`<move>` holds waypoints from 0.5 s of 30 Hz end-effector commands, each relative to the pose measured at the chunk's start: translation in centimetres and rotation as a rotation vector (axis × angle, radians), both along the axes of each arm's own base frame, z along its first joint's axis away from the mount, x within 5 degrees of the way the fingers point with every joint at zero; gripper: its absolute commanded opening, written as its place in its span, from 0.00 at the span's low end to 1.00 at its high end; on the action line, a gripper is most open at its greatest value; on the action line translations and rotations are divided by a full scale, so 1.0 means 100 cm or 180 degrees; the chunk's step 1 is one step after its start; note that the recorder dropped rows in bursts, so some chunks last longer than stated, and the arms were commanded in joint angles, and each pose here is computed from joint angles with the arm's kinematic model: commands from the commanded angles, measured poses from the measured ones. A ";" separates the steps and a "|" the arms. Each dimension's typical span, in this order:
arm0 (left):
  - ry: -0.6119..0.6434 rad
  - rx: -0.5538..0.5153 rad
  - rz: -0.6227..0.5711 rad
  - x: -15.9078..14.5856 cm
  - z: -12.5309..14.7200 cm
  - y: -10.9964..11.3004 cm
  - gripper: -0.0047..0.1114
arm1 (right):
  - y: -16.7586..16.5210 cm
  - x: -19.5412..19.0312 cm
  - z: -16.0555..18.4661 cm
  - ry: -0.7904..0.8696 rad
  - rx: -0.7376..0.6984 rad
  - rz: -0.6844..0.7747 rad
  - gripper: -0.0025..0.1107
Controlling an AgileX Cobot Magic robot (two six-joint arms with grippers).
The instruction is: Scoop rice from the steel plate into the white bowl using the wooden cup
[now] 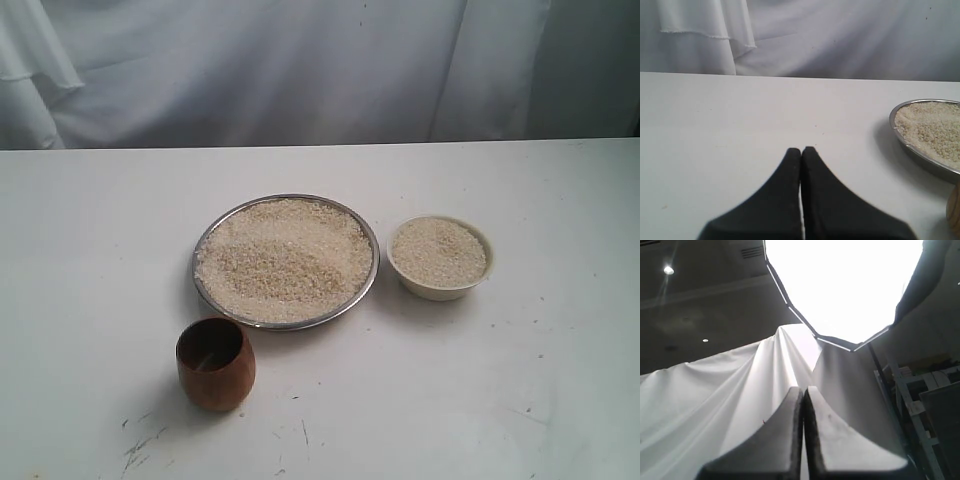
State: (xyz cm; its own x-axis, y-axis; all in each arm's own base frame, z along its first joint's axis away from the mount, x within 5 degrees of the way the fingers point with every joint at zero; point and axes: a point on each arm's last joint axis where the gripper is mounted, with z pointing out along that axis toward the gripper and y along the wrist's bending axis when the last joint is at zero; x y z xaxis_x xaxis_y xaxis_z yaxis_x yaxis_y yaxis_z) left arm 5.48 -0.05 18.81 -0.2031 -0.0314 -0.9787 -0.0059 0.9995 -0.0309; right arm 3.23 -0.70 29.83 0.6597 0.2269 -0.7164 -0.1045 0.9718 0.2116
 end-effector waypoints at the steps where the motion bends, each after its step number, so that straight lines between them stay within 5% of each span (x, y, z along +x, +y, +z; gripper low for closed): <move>1: -0.0022 -0.0012 -0.0002 0.000 -0.001 0.000 0.04 | 0.000 0.009 0.032 -0.0002 0.0000 -0.0003 0.02; 9: -0.0022 -0.0012 -0.0002 0.000 -0.001 0.000 0.04 | 0.024 0.058 0.069 0.0076 -0.0457 0.0542 0.02; 15: -0.0022 -0.0012 -0.0002 0.000 -0.001 0.000 0.04 | 0.051 0.108 0.052 0.0459 -0.0839 0.1081 0.02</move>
